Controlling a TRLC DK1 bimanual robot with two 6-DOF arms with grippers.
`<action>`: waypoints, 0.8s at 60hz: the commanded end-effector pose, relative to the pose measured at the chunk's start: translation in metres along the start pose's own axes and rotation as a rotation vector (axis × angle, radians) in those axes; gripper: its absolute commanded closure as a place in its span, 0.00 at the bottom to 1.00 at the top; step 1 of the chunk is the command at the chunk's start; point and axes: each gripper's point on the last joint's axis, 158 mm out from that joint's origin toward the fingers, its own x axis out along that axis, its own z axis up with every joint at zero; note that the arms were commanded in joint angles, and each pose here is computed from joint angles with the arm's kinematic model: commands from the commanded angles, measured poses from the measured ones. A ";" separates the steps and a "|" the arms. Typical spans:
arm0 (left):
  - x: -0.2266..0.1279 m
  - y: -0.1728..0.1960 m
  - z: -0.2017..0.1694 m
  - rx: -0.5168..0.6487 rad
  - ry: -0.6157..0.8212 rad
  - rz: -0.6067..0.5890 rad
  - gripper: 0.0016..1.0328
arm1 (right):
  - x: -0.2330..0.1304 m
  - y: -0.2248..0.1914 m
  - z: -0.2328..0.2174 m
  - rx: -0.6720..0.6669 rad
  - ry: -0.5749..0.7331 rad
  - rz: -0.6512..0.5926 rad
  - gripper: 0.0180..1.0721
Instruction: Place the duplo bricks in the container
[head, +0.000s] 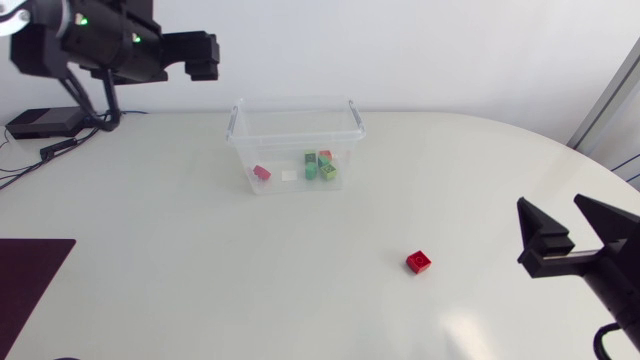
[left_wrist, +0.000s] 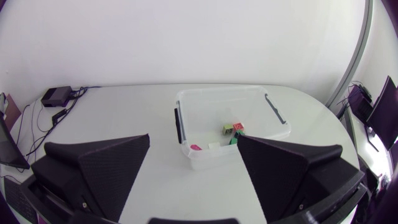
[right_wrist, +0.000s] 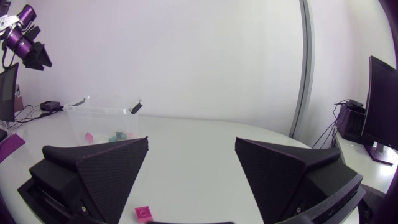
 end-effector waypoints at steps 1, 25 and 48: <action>-0.016 0.005 -0.023 0.020 0.012 0.001 0.04 | 0.005 0.006 0.013 0.000 0.032 0.029 0.04; -0.071 0.056 -0.125 0.070 -0.011 0.075 0.04 | 0.056 0.034 0.005 0.052 0.394 0.115 0.04; -0.095 0.087 -0.192 0.097 -0.072 0.128 0.05 | 0.071 0.065 -0.064 -0.063 0.824 0.299 0.04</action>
